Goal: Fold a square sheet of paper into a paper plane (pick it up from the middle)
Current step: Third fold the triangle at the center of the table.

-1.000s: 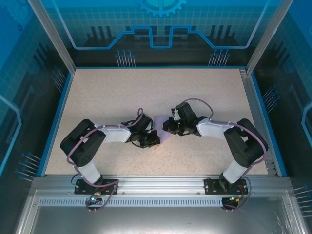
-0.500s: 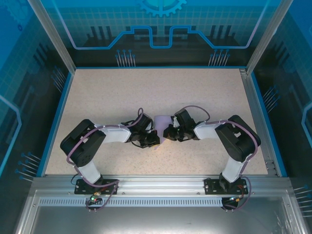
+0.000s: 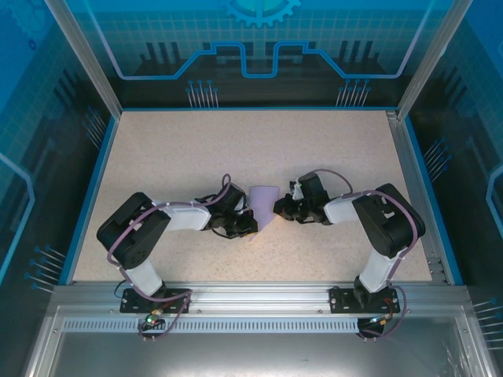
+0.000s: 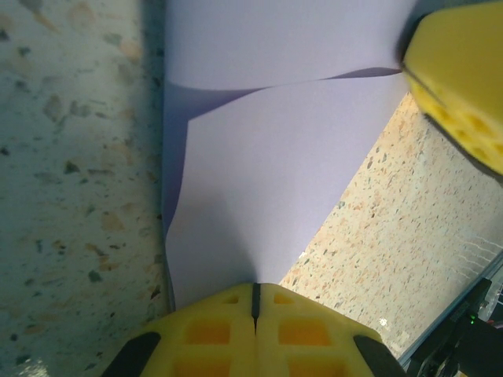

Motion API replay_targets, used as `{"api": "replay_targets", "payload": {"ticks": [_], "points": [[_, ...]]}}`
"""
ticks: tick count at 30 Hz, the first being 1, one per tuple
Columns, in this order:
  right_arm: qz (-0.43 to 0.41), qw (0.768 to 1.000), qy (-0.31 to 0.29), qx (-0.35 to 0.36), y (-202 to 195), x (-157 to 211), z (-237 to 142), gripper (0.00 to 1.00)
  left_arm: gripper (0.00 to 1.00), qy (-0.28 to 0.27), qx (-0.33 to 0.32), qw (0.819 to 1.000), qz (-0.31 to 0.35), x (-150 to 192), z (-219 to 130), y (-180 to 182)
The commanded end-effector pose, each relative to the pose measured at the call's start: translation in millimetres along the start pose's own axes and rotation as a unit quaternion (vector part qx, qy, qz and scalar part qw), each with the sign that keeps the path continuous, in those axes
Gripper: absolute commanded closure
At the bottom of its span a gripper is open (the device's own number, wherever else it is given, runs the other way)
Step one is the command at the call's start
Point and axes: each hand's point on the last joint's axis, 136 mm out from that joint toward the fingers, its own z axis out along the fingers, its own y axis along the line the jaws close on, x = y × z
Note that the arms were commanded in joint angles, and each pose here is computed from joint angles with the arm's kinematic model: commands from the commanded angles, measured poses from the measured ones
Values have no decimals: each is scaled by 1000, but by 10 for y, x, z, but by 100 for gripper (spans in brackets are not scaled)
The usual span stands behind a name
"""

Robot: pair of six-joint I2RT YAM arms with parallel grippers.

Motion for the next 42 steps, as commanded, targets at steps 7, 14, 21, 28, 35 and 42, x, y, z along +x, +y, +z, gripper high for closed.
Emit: {"api": "replay_targets", "payload": {"ticks": [7,14,21,28,35,42], "points": [[-50,998,-48,-5,166,-166,-253,90,96,23,-78,997,-11,193,58,475],[-80,996,-13,-24,449,119,-116,89,96,24,-76,997,-9,195,54,464],[-74,997,15,-6,302,298,110,90,96,25,-74,997,-6,196,44,445],[-36,999,1,37,-122,230,90,92,96,24,-76,997,-6,199,33,454],[-34,999,-25,32,-117,-14,-100,91,96,25,-77,997,-4,211,29,466],[-87,996,-32,-2,313,-19,-177,89,96,25,-71,997,-3,198,36,431]]}}
